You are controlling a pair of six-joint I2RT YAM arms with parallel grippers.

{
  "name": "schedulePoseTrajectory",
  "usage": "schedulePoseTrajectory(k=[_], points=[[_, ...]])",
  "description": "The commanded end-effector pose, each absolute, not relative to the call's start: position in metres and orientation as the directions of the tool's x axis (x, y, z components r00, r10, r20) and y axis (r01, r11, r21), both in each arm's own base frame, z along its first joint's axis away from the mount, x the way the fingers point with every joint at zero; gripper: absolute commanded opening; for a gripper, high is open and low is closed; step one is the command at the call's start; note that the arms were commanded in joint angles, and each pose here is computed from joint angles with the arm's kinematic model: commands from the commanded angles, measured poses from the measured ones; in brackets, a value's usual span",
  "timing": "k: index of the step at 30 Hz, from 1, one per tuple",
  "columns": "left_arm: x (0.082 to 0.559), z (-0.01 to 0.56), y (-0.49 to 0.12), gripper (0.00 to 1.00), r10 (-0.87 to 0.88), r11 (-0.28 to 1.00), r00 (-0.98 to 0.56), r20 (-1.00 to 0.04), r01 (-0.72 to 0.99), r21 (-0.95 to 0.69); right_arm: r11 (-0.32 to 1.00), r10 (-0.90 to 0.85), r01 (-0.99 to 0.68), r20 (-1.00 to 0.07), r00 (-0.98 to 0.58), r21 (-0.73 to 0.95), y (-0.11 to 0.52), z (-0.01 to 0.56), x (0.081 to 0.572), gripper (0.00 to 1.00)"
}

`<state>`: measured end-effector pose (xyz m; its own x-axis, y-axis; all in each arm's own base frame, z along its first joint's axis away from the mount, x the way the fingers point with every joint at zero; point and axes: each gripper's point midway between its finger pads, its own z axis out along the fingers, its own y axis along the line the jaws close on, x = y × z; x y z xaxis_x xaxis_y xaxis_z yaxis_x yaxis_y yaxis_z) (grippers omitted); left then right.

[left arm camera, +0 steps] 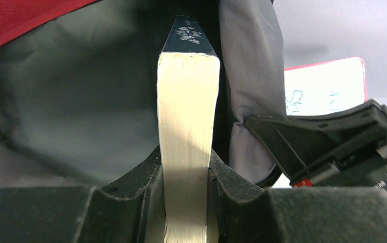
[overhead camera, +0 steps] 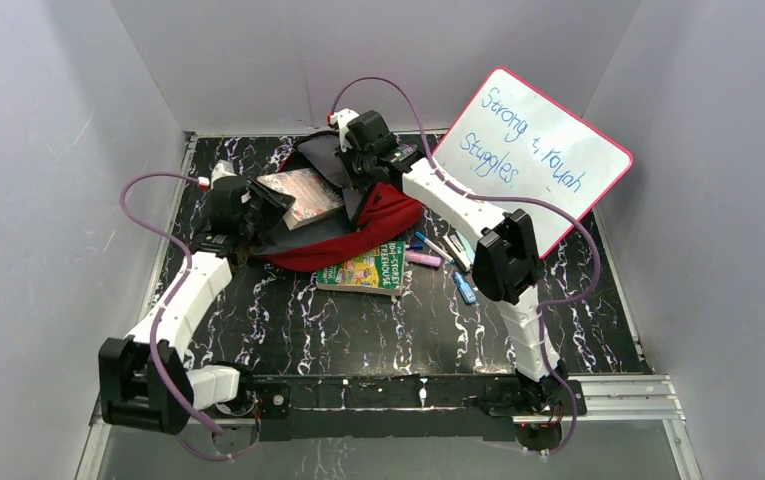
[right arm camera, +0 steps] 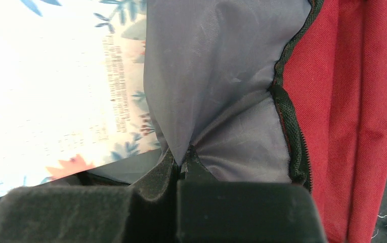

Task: Pack the student bag
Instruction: Place the book in the student bag.

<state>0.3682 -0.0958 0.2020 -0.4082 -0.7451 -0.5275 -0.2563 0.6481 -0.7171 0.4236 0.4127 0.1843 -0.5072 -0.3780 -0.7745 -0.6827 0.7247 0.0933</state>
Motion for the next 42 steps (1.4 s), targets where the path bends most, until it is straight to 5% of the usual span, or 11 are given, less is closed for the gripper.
schedulePoseTrajectory(k=[1, 16, 28, 29, 32, 36, 42], points=[[0.400, 0.248, -0.113, 0.00, -0.802, 0.548, -0.339, -0.491, -0.092, -0.832, 0.657, -0.257, -0.746, -0.896, -0.363, 0.113, 0.430, 0.269, 0.417, 0.00], [0.462, 0.237, -0.173, 0.00, -0.786, 0.335, -0.500, -0.363, 0.149, -0.930, 0.679, -0.202, -0.712, -0.887, -0.416, 0.179, 0.422, 0.263, 0.423, 0.00], [0.508, 0.162, -0.199, 0.00, -0.706, 0.326, -0.632, -0.320, 0.110, -0.939, 0.687, -0.217, -0.694, -0.851, -0.478, 0.215, 0.421, 0.238, 0.425, 0.00], [0.508, 0.158, -0.199, 0.03, -0.707, 0.330, -0.633, -0.316, 0.100, -0.939, 0.692, -0.219, -0.690, -0.848, -0.482, 0.213, 0.420, 0.235, 0.425, 0.00], [0.508, 0.135, -0.187, 0.40, -0.719, 0.414, -0.617, -0.320, -0.010, -0.910, 0.710, -0.227, -0.674, -0.841, -0.491, 0.202, 0.417, 0.227, 0.429, 0.00], [0.506, 0.125, -0.177, 0.69, -0.696, 0.508, -0.622, -0.357, -0.076, -0.858, 0.722, -0.235, -0.663, -0.831, -0.505, 0.199, 0.413, 0.219, 0.432, 0.00], [0.500, 0.127, -0.158, 0.76, -0.653, 0.637, -0.633, -0.417, -0.161, -0.754, 0.742, -0.236, -0.645, -0.830, -0.506, 0.182, 0.408, 0.216, 0.439, 0.03]])
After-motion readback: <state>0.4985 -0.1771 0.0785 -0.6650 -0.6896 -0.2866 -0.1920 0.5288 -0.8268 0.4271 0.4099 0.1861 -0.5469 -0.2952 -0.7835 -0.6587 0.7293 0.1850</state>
